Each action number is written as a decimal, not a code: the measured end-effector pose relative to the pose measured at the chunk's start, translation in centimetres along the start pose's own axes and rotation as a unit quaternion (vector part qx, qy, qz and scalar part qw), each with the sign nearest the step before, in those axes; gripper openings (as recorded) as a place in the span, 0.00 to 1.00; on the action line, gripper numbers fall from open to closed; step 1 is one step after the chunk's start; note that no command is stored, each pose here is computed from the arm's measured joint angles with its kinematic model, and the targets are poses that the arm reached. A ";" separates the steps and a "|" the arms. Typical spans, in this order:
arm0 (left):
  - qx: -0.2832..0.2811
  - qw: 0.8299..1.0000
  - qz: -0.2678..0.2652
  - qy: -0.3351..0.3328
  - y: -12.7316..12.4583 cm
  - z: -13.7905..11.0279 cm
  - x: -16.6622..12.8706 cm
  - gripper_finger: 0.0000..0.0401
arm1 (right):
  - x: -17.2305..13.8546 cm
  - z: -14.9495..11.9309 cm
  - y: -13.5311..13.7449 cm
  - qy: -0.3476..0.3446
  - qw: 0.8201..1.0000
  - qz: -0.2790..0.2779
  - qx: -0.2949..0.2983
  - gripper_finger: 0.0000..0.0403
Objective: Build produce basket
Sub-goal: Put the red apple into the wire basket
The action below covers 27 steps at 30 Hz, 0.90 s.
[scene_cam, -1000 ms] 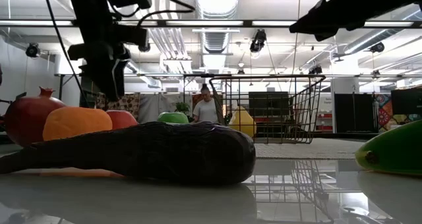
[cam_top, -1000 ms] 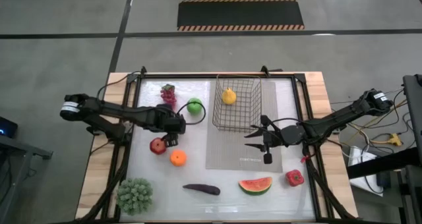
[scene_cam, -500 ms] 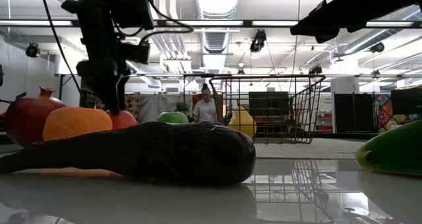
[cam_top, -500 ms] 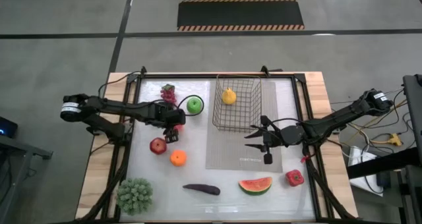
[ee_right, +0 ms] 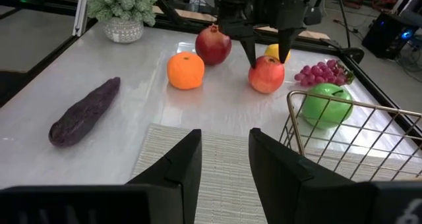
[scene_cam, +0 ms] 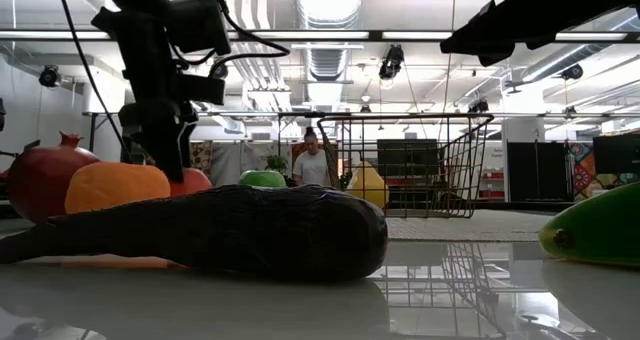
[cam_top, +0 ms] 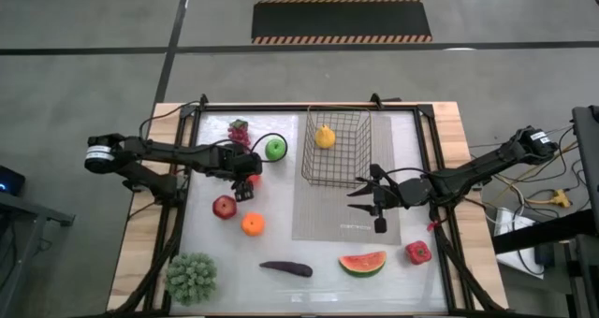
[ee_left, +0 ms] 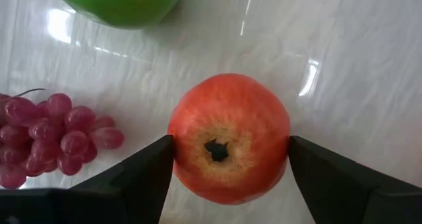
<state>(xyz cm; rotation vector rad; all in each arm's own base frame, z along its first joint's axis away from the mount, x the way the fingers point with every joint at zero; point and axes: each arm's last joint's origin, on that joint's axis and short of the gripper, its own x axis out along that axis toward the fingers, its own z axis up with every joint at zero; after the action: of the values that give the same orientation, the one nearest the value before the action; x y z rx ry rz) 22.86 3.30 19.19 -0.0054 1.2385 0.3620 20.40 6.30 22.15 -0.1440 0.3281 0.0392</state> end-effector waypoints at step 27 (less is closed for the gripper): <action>-0.030 0.999 -0.011 -0.019 0.2 0.1 -0.7 0.87 | 0.0 0.0 0.0 0.002 1.000 0.000 0.004 0.28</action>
<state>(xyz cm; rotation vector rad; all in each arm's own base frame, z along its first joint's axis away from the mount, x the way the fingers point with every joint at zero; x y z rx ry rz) 22.70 3.28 19.94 -0.0630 1.1886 0.3780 20.38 6.29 22.11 -0.1371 0.3323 0.0377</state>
